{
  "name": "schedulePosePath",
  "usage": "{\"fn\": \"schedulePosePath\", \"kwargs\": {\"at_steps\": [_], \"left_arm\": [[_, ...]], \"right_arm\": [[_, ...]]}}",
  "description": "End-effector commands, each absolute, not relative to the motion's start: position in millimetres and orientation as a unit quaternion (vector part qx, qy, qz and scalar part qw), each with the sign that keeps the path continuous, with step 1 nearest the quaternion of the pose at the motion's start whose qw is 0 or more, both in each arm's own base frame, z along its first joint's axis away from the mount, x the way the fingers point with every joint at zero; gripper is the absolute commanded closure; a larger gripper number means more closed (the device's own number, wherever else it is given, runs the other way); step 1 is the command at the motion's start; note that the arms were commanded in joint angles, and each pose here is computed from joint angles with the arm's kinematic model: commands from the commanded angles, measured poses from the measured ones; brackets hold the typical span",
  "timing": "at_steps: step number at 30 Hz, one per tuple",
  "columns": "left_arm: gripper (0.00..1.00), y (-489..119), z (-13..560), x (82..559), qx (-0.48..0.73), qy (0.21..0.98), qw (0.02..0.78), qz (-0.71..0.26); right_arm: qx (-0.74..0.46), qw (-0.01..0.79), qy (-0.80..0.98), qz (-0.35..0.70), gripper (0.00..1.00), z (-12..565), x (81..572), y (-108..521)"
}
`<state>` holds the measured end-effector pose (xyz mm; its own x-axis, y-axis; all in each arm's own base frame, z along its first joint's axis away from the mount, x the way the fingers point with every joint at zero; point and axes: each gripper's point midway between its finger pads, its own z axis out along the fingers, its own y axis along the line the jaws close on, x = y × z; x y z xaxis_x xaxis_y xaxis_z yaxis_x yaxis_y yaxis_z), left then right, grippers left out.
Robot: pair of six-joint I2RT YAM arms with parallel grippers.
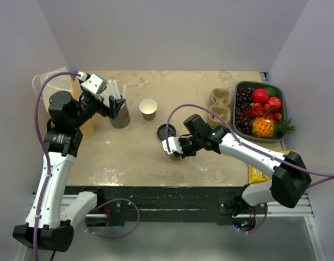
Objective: Pack the takeout coffee
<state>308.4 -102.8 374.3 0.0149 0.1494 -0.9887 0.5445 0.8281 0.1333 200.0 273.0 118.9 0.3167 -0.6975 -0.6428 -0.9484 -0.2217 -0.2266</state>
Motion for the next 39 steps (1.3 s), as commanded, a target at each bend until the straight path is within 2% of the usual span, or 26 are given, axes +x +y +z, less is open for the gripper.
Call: {"fn": "schedulePosePath", "kwargs": {"at_steps": [1,8,11,12,14,15,19,22,27,30,39], "left_arm": [[0.1,-102.0,383.8,306.6,0.259,0.674,0.679,-0.138],[0.1,-103.4,386.4,308.0,0.257,0.669,0.683,-0.142],[0.1,-105.0,392.9,304.2,0.257,0.665,0.686,-0.148],[0.09,-105.8,393.3,303.3,0.258,0.665,0.685,-0.15],[0.09,-108.2,394.9,301.8,0.261,0.663,0.684,-0.156],[0.09,-109.1,393.8,301.7,0.261,0.664,0.682,-0.159],[0.09,-115.5,385.3,307.1,0.251,0.673,0.67,-0.187],[0.1,-121.9,370.7,316.8,0.247,0.689,0.65,-0.206],[0.11,-124.0,345.9,333.5,0.252,0.716,0.618,-0.207],[0.11,-128.5,341.4,338.9,0.254,0.715,0.616,-0.212],[0.14,-127.2,321.3,353.4,0.238,0.736,0.599,-0.207]], "right_arm": [[-0.748,0.319,0.541,0.214,0.78,120.3,203.2,284.1],[-0.748,0.303,0.543,0.231,0.71,129.5,197.3,285.3],[-0.751,0.3,0.534,0.247,0.62,161.0,187.6,284.7],[-0.746,0.321,0.527,0.25,0.6,185.8,190.7,290.0],[-0.726,0.343,0.544,0.243,0.59,207.2,199.0,292.5],[-0.721,0.365,0.542,0.232,0.6,222.7,208.5,294.3],[-0.688,0.391,0.582,0.186,0.66,223.2,260.3,297.0],[-0.612,0.436,0.637,0.169,0.67,223.9,311.7,299.4],[-0.527,0.421,0.717,0.174,0.72,182.9,379.7,306.7],[-0.509,0.412,0.735,0.175,0.72,162.5,398.7,313.2],[-0.459,0.374,0.784,0.187,0.77,130.3,405.3,316.5]]}}
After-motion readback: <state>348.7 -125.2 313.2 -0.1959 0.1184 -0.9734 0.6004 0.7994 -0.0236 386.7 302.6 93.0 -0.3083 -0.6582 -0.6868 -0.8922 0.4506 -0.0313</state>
